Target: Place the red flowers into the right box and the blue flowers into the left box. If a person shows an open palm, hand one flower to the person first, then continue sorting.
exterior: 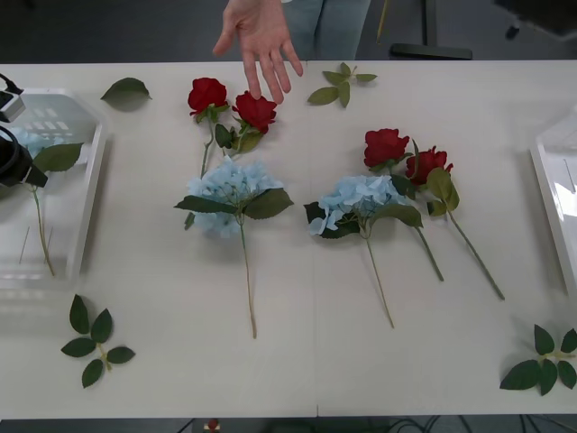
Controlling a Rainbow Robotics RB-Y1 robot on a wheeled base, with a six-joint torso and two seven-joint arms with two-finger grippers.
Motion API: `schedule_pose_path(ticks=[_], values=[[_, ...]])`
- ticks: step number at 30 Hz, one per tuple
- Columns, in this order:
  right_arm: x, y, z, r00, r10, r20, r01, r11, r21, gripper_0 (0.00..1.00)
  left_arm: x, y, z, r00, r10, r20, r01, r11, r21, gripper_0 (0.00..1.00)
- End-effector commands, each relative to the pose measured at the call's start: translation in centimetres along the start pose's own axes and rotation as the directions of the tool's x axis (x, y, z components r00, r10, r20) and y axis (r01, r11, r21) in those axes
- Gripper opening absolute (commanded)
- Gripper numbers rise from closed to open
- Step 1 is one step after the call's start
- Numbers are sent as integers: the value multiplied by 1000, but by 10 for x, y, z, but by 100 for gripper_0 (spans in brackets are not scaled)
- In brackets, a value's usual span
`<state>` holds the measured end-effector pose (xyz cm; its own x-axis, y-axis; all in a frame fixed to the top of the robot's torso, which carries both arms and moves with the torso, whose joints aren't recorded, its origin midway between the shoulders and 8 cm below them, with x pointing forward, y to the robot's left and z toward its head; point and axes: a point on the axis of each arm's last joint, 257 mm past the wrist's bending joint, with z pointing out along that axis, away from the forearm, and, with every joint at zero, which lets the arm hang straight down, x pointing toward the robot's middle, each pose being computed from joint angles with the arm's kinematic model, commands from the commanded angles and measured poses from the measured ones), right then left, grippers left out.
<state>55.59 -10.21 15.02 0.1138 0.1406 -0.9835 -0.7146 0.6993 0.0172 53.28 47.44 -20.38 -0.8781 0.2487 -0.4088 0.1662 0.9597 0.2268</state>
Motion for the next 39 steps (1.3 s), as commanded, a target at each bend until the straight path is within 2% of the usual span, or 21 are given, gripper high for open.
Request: schedule_pose_path(ticks=[1, 15, 36, 37, 38, 39], values=[[-32, 0, 31, 997, 22, 73, -22, 1000, -4, 0, -22, 15, -21, 998, 20, 51, -19, 999, -32, 100], [-6, -20, 125, 999, 9, 39, -12, 997, 78, 0, -22, 15, -21, 998, 20, 51, -19, 999, -32, 100], [0, -16, 135, 999, 33, 37, -36, 996, 78, 0, -22, 15, -21, 998, 20, 51, -19, 999, -32, 100], [0, -16, 135, 999, 33, 37, -36, 996, 78, 32, -22, 15, -21, 998, 20, 51, -19, 999, -32, 100], [0, -16, 135, 999, 33, 37, -36, 996, 78, 76, -22, 15, -21, 998, 20, 51, -19, 999, -32, 100], [0, -16, 135, 999, 33, 37, -36, 996, 78, 100, -22, 15, -21, 998, 20, 51, -19, 999, -32, 100]])
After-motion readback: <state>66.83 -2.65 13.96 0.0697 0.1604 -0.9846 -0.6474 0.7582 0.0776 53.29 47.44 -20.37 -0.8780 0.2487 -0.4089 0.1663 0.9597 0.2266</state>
